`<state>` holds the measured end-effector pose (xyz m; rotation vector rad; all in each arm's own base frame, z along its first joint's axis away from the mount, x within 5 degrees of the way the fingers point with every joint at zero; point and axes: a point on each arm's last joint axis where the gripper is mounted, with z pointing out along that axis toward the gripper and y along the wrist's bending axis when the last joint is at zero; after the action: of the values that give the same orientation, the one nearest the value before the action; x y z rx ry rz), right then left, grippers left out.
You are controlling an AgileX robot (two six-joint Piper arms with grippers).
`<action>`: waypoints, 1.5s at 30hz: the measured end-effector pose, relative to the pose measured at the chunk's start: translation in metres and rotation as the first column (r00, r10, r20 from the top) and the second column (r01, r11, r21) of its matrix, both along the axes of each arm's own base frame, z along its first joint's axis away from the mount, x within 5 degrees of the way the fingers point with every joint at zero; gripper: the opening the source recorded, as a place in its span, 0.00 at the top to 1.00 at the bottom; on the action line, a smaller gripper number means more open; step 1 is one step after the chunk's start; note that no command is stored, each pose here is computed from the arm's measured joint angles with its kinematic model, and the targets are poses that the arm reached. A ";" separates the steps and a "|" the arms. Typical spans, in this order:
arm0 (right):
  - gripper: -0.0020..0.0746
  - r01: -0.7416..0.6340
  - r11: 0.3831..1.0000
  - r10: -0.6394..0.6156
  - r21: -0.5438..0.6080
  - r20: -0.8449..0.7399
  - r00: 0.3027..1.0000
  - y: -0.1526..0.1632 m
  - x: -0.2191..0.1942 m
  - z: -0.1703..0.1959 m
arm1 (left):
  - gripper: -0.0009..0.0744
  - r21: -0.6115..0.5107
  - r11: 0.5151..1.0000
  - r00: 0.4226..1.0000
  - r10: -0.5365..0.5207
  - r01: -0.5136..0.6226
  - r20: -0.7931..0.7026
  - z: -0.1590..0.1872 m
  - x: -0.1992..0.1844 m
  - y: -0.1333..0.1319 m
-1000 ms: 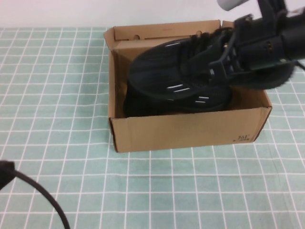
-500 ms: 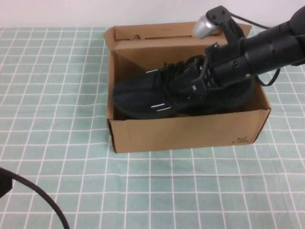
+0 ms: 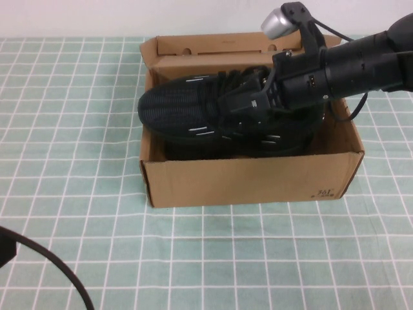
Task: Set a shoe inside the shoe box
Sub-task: Place the shoe in the shoe box
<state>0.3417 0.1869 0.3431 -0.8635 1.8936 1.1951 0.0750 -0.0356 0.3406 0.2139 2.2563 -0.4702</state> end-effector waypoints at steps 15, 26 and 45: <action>0.99 0.083 0.996 -0.085 -0.033 -0.055 0.995 -0.004 0.003 -0.022 | 0.98 0.001 1.000 1.000 0.005 -0.005 0.008 0.000 0.001 0.000; 0.99 0.067 0.995 -0.083 -0.074 -0.230 0.970 -0.002 0.005 -0.061 | 0.98 -0.002 1.000 0.999 0.018 -0.017 0.031 0.002 0.002 0.001; 0.66 0.062 0.992 -0.092 -0.111 -0.290 0.953 0.002 0.016 -0.093 | 0.98 -0.002 1.000 0.999 0.019 -0.018 0.033 0.002 0.002 0.001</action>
<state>0.3582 0.1885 0.2503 -0.6848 2.2223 1.2447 0.0775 -0.0345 0.3428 0.1984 2.2238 -0.4554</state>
